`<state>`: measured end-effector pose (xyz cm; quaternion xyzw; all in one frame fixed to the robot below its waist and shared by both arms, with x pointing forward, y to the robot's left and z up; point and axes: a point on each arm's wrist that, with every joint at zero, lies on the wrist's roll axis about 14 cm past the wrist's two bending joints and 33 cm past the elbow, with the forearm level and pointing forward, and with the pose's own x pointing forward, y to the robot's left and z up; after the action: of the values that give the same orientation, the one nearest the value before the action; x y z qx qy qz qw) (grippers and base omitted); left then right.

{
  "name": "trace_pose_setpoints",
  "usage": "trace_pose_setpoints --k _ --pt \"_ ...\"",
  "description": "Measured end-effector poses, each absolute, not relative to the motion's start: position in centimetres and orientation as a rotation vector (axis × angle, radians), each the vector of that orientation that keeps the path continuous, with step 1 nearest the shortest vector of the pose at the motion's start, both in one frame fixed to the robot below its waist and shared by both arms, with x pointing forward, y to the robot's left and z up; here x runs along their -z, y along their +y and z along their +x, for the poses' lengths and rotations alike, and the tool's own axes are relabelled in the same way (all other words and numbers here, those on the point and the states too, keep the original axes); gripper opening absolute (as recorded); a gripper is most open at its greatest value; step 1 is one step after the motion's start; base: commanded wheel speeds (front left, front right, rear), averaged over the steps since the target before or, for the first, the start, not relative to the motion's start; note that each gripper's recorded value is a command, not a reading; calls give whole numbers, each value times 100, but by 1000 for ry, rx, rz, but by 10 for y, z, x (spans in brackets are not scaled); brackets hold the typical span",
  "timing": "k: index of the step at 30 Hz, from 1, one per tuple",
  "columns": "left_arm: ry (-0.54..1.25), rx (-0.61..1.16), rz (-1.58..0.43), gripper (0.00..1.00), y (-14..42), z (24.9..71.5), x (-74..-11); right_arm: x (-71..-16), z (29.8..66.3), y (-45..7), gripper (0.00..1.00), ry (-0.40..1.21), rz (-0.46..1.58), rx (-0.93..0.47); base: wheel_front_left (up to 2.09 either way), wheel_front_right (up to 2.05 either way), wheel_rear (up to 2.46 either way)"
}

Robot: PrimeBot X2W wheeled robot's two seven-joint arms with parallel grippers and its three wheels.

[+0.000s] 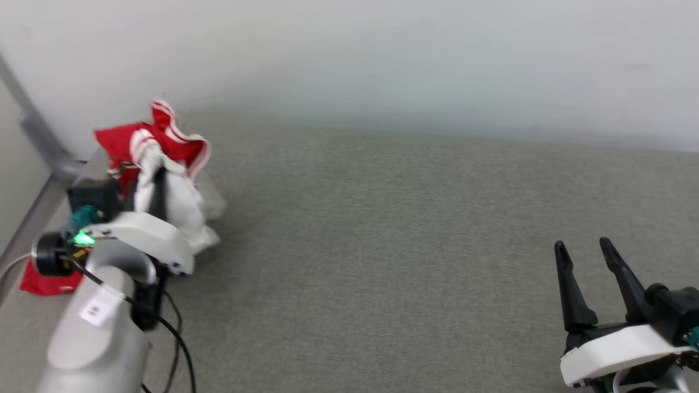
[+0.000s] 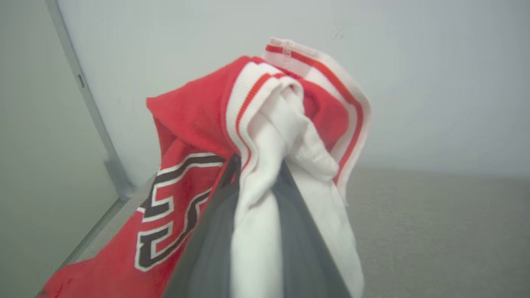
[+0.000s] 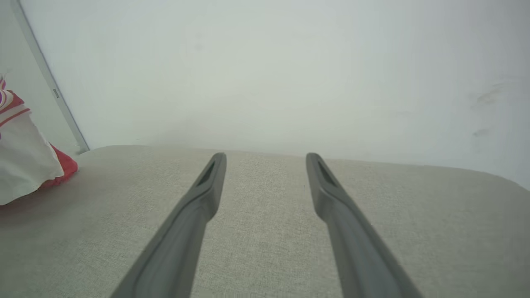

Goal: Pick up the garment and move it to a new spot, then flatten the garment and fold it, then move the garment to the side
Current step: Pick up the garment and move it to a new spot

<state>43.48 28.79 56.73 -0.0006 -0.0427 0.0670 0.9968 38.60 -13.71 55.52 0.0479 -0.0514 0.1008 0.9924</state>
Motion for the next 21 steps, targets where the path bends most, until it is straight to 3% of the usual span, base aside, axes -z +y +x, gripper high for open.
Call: trace_pose_setpoints --k 12,21 --pt "-58 324 -80 0 99 440 -565 -549 360 -199 100 -101 104 -17 0 0 0" --pt "50 713 -119 0 -27 417 -536 -531 366 -223 100 -74 119 62 0 0 0"
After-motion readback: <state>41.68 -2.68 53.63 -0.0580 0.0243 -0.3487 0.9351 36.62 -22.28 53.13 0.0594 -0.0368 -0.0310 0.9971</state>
